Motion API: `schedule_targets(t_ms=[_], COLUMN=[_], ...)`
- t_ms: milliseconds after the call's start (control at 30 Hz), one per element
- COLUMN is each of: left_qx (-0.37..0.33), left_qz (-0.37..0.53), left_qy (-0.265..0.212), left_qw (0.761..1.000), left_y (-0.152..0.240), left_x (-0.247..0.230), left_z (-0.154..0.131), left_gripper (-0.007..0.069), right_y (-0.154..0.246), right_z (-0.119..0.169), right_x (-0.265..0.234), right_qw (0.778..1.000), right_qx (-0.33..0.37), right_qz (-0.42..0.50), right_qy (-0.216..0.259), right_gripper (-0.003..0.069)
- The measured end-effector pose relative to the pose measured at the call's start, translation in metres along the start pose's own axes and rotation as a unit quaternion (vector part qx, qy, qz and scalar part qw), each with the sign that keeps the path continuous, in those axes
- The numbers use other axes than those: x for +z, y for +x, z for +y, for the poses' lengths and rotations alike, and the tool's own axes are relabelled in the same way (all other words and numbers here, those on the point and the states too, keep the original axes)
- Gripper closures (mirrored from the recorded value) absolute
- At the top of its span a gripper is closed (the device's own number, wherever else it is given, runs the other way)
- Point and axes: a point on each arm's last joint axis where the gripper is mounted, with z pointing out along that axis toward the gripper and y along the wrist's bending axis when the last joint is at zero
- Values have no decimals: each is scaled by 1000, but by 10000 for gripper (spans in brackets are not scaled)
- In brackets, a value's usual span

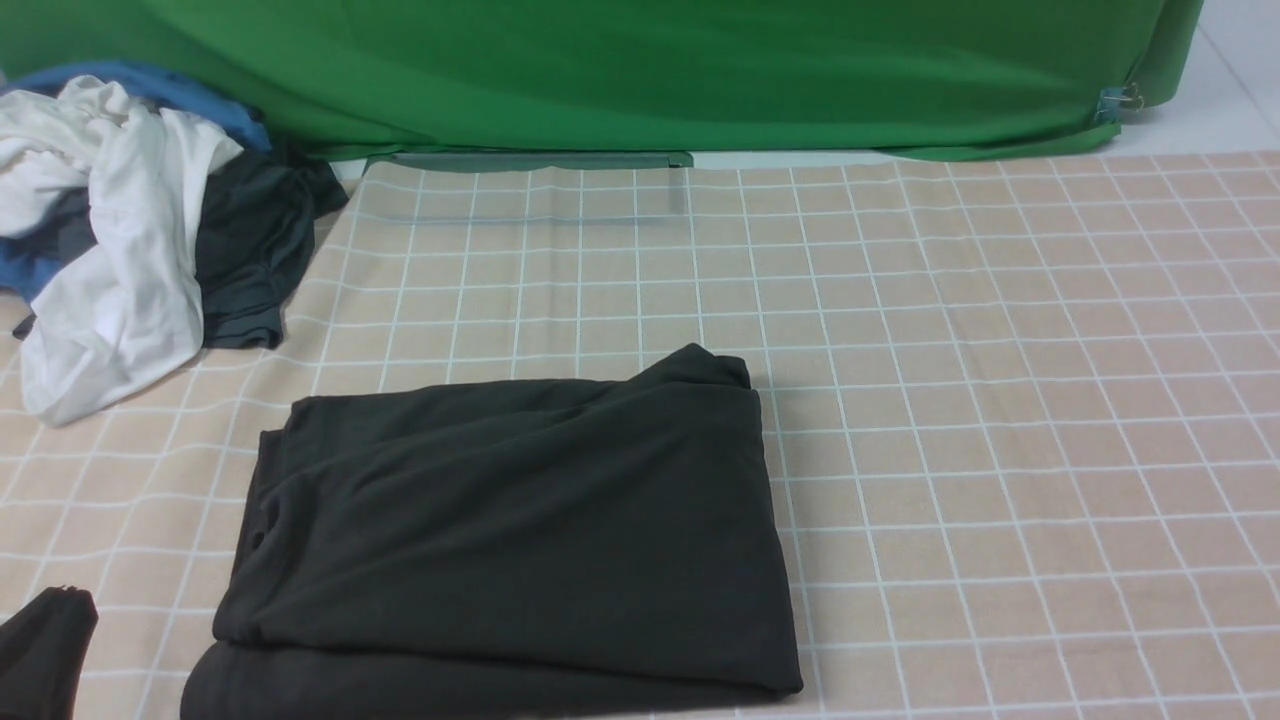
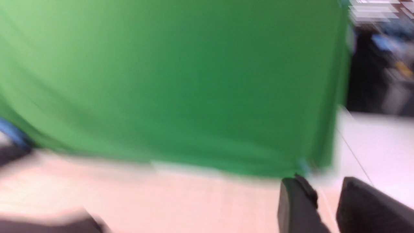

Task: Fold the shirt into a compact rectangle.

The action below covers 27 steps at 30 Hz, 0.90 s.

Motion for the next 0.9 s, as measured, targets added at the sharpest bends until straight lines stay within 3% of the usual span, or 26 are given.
schedule_targets(t_ms=[100,267,900], left_qx=[0,-1,-1], left_qz=[0,0,0], left_qy=[0,0,0], left_qw=[1000,1000,1000], left_y=[0,0,0], left_x=[0,0,0], left_z=[0,0,0], left_gripper=[606,606,606], right_y=[49,95,93], right_z=[-2,-2,-1], right_x=[11,17,18], right_qw=[996,990,993], right_qx=[-7,-25,-28], right_qz=[78,134,112], right_qy=[38,42,37], right_gripper=[424,424,421])
